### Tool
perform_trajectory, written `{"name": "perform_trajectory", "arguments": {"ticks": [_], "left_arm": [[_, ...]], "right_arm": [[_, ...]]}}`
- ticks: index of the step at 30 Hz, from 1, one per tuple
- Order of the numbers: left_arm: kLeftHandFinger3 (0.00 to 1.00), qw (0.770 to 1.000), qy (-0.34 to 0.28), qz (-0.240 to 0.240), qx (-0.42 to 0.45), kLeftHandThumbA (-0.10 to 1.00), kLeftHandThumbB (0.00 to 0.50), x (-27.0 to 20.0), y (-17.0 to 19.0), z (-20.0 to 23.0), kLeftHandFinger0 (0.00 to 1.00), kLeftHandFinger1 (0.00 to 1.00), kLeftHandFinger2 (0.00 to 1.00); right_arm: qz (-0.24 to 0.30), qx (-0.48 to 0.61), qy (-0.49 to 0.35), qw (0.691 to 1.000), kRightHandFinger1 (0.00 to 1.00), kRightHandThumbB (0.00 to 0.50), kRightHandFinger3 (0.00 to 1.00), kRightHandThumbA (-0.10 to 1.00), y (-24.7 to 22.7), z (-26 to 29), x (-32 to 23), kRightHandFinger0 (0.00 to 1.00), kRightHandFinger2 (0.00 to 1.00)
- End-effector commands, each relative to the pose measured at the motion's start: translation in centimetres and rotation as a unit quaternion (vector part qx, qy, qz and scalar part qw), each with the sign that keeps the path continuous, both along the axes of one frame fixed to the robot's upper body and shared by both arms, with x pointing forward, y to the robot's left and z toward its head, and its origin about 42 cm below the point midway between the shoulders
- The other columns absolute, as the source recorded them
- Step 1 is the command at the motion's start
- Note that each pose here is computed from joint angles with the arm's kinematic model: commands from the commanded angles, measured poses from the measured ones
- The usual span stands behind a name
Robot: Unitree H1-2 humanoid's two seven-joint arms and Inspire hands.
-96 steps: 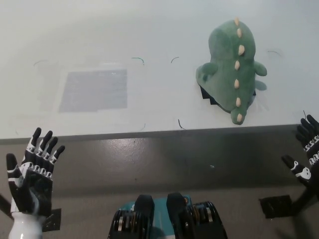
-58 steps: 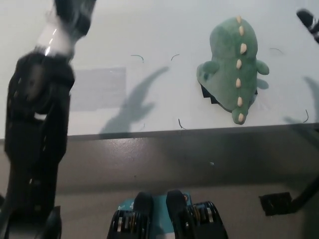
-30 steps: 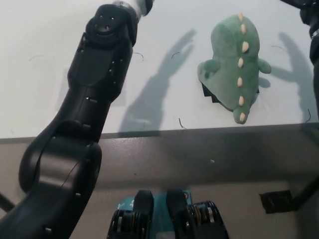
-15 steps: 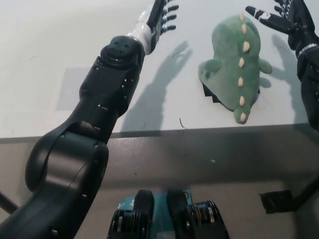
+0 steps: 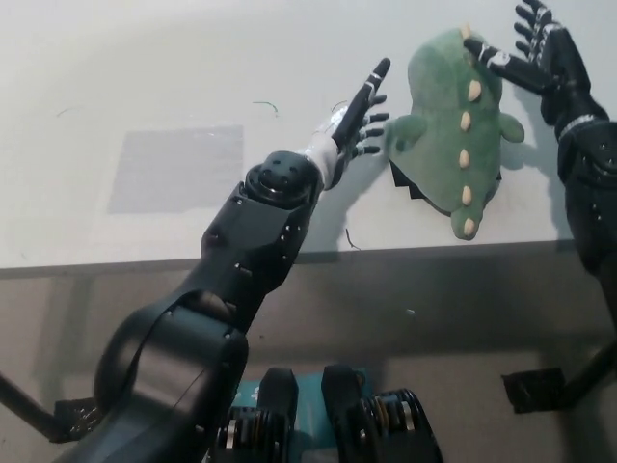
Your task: Use both hands to pick up a dinasour on the right side and move it to the left side
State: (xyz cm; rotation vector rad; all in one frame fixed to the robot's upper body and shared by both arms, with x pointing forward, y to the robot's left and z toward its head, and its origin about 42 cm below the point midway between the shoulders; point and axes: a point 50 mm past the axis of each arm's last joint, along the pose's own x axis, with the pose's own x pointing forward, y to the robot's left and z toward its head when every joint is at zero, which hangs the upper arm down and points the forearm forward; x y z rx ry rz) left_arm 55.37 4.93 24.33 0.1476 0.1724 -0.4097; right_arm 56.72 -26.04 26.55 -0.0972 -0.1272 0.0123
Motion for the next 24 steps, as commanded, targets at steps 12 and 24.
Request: {"name": "perform_trajectory", "arguments": {"ticks": [12,24], "left_arm": [[1.0,0.999,-0.008,0.02,-0.041,1.0,0.5,-0.9,-0.5,-1.8,1.0,1.0,1.0],[1.0,0.997,-0.007,0.042,-0.057,1.0,0.495,-1.4,-2.8,-1.1,1.0,1.0,1.0]], "right_arm": [[-0.049,0.078,0.012,0.996,1.0,0.273,1.0,1.0,-0.4,-4.2,-1.5,1.0,1.0],[-0.027,0.123,0.023,0.992,1.0,0.302,1.0,1.0,5.0,-5.8,-1.9,1.0,1.0]]}}
